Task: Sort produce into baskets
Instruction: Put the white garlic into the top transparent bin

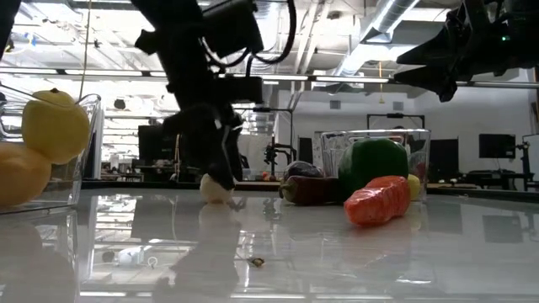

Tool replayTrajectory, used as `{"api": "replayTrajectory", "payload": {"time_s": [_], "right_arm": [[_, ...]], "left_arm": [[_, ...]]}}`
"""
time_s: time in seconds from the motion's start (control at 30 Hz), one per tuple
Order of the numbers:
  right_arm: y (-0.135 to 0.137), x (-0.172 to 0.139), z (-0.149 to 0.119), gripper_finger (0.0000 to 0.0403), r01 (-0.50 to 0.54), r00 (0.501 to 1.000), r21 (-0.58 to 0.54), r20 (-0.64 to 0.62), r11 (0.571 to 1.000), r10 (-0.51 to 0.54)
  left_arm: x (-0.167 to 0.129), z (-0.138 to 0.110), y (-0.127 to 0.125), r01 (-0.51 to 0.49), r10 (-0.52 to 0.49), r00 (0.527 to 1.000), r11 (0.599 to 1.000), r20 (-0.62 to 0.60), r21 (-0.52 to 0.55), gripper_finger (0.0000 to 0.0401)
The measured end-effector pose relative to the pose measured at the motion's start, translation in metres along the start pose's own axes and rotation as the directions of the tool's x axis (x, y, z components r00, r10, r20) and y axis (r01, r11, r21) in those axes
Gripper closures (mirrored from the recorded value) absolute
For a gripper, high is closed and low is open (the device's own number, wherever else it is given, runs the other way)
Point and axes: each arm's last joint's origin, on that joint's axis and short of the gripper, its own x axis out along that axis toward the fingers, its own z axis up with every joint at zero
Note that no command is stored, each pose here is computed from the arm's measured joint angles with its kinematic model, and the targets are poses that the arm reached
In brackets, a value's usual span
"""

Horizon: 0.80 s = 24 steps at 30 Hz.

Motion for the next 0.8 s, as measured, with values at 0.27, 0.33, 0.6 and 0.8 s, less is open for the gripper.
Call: {"api": "replayTrajectory", "payload": {"time_s": [0.27,0.33,0.6,0.8], "right_arm": [[0.0001,0.0000,0.0004,0.0147,-0.001,1.000,0.000,0.004,1.000,0.001],[0.0001,0.0000,0.0004,0.0147,-0.001,1.000,0.000,0.004,1.000,0.001],[0.0001,0.0000,0.0003,0.0147,-0.001,1.000,0.000,0.003,1.000,0.001],[0.0001,0.0000,0.0006,0.0147,-0.002,1.000,0.001,0.006,1.000,0.002]], "left_arm": [[0.0056,-0.0068,-0.0023,0.025,-0.025,1.000,1.000,0.014,0.006,0.0147],[0.0056,-0.0066,-0.0022,0.024,-0.024,1.000,1.000,0.015,0.006,0.0169],[0.0057,-0.0080,-0.0015,0.021,-0.021,1.000,1.000,0.001,0.010,0.0256],[0.0072,-0.0074,0.0063,0.022,-0.022,1.000,1.000,0.009,-0.016,0.0286]]}}
